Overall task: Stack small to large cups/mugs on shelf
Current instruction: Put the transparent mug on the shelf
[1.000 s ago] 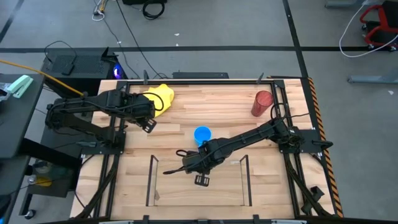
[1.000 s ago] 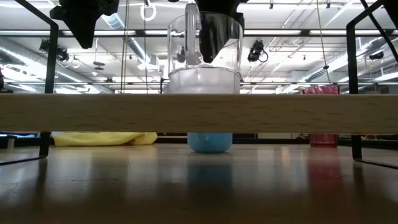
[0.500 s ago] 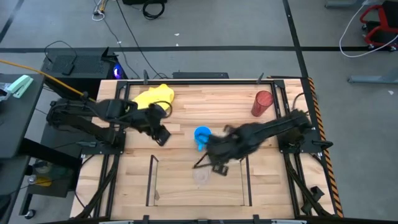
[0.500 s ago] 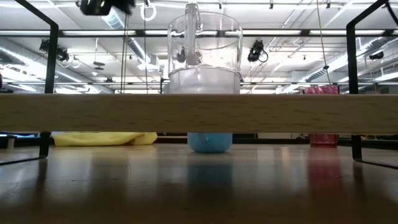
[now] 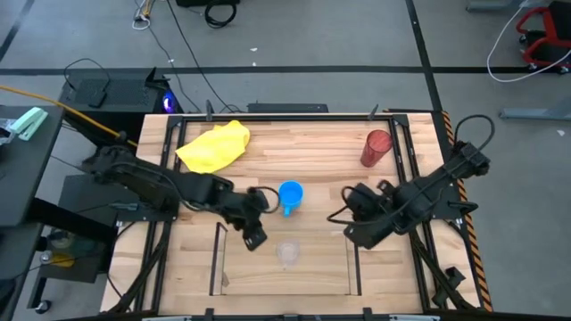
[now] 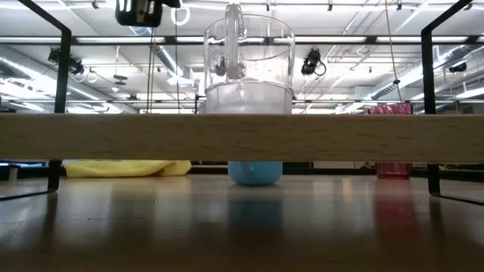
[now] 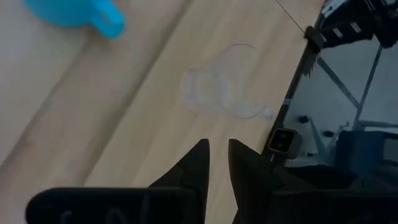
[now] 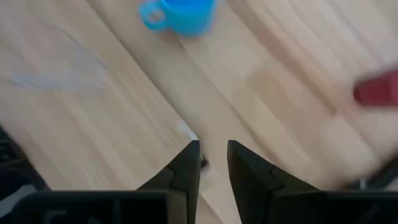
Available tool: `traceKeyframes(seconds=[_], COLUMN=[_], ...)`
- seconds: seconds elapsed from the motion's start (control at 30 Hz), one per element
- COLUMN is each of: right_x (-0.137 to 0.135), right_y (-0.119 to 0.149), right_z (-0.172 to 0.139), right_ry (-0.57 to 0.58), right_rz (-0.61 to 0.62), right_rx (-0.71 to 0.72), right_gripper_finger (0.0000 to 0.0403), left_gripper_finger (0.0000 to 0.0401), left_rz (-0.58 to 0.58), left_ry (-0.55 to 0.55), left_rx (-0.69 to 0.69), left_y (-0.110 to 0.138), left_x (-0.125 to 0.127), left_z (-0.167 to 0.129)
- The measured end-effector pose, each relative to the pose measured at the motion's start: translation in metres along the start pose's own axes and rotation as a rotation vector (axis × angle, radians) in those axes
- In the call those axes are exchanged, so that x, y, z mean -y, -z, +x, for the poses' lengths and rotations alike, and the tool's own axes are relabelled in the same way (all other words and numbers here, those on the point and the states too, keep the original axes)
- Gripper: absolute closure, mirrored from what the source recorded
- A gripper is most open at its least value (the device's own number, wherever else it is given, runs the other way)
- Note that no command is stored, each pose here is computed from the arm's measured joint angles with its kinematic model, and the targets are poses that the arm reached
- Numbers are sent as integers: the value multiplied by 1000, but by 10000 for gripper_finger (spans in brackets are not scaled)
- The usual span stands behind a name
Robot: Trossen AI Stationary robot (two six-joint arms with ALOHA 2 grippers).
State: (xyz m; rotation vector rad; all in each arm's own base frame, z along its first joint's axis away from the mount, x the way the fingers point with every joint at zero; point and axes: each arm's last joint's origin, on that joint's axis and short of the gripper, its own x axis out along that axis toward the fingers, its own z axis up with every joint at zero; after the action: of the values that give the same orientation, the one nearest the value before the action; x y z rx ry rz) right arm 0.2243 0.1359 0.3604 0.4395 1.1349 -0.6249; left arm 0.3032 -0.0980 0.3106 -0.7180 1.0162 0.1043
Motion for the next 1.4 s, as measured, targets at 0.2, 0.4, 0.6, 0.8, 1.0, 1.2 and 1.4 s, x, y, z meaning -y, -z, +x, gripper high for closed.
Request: traceKeyframes(seconds=[0.2,0.4,0.6,0.8,1.0,1.2,1.4], right_x=[11,9,12,19,21,21,21], right_y=[30,46,49,68,86,99,104], right_z=[22,34,29,21,15,10,10], right_ry=[16,6,-14,64,75,58,53], right_rz=[98,117,115,103,153,195,218], right_rx=[-52,-89,-83,-89,-82,-64,-52], right_gripper_finger=[315,308,302,302,302,302,302], left_gripper_finger=[330,314,290,271,253,243,247], left_rz=[75,101,109,97,80,74,74], left_ry=[-35,-171,-246,-312,-276,-253,-256], left_rx=[-38,-76,-127,-179,-157,-147,-151], left_y=[-7,-22,-33,-33,-36,-37,-39], left_x=[25,35,39,31,34,35,34], left_z=[10,27,47,66,70,72,81])
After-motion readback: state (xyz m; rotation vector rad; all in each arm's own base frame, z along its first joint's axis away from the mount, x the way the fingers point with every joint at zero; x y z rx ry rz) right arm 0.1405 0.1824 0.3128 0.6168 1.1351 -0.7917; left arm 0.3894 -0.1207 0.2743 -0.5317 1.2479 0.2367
